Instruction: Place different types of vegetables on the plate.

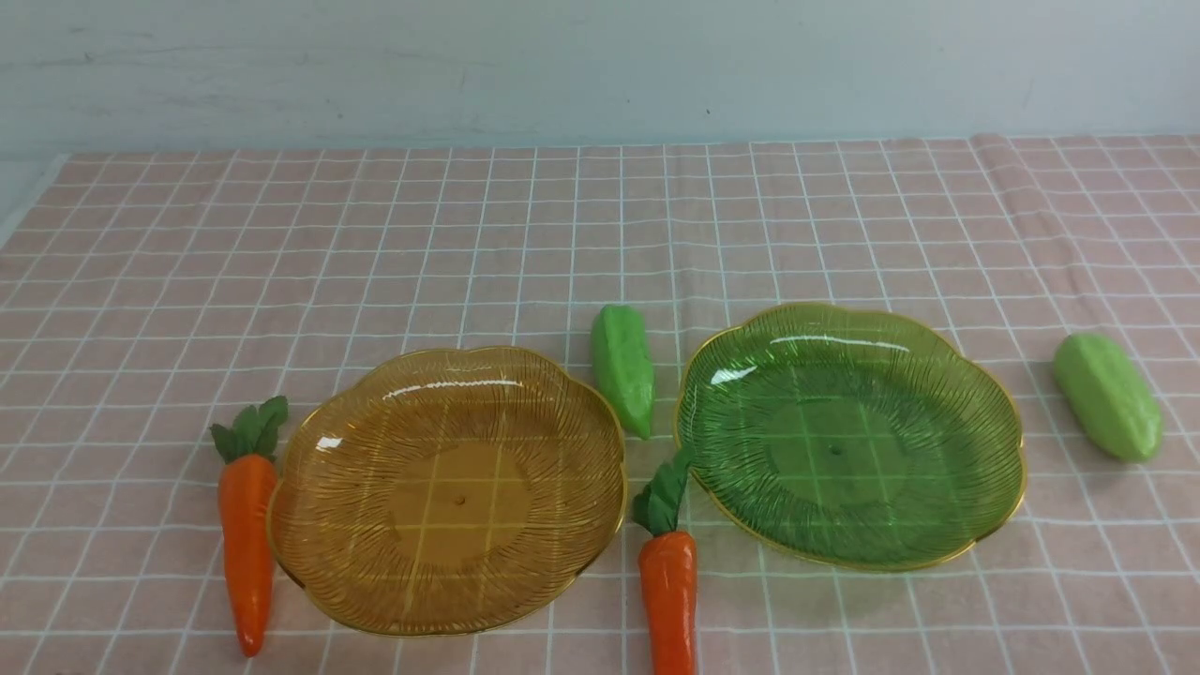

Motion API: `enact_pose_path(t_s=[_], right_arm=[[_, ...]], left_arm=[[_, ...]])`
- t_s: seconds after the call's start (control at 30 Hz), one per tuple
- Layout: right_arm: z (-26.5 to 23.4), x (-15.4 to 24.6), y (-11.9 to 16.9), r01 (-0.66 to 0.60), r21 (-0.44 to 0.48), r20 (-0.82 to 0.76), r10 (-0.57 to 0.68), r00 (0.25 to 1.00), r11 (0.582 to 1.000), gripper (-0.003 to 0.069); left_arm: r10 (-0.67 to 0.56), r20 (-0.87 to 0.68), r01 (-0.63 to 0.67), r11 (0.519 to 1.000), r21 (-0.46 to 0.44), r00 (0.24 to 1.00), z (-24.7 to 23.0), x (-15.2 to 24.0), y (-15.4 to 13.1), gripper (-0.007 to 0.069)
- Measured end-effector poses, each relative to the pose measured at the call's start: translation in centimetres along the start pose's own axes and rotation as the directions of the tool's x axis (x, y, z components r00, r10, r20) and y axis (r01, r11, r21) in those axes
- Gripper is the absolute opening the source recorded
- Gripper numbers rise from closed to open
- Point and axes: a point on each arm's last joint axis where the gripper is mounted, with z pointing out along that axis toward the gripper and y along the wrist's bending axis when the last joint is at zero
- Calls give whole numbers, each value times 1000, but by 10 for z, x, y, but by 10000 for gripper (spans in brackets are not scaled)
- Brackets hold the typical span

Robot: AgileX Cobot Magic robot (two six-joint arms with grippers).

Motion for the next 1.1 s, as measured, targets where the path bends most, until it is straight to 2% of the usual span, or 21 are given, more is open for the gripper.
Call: enact_pose_path(t_s=[0.13,0.2,0.3,0.33,0.37,0.47,0.67,0.7,0.73,0.77,0.83,0.87,0.9,0.93,0.97,1.0,1.1], right_arm=[[0,0,0,0,0,0,0,1000,1000,-15],[0,0,0,0,0,0,0,1000,1000,-15],[0,0,0,0,0,0,0,1000,1000,-15],[0,0,0,0,0,0,0,1000,1000,-15],[0,0,0,0,0,0,0,1000,1000,-15],[0,0,0,6,2,0,-6,1000,1000,-15],[0,-1,1,-36,-6,11,36,999,999,-15],[0,-2,1,-74,-14,25,74,997,997,-15],[0,-8,2,-188,-43,88,191,978,981,-15],[0,-8,2,-203,-46,87,206,975,978,-15],[-1,-16,3,-362,-97,167,373,912,927,-15],[-1,-17,2,-382,-103,173,395,902,918,-15],[-2,-21,2,-452,-129,202,470,859,882,-15],[-3,-24,1,-503,-151,226,525,821,851,-15],[-4,-26,0,-576,-180,242,603,760,797,-15],[-4,-28,-1,-600,-192,250,630,735,776,-15],[-5,-30,-2,-663,-218,257,697,669,716,-15]], left_arm=[[-154,57,152,988,40,986,0,-6,-3,-3],[-338,99,329,940,95,936,-1,-11,-5,-3],[-476,128,458,877,144,870,-2,-16,-6,-3],[-476,128,458,877,144,870,-2,-16,-6,-3],[-544,150,520,836,173,825,-2,-20,-6,-3],[-591,217,552,805,217,777,-4,-27,-3,-3],[-613,423,559,788,258,668,-13,-47,6,-3],[-614,440,555,786,272,655,-17,-54,6,-3],[-610,460,536,791,295,645,-25,-68,5,-3],[-610,460,533,791,300,645,-26,-70,4,-3],[-566,466,474,824,310,680,-41,-95,0,-3],[-552,461,459,834,306,695,-44,-100,-1,-3],[-485,414,397,873,284,770,-51,-120,-6,-3],[-444,373,364,892,268,815,-53,-129,-9,-3],[-397,301,347,915,208,867,-52,-140,-13,-3],[-355,231,304,925,228,906,-51,-145,-15,-3],[-228,-64,235,960,150,972,-35,-163,-18,-3]])
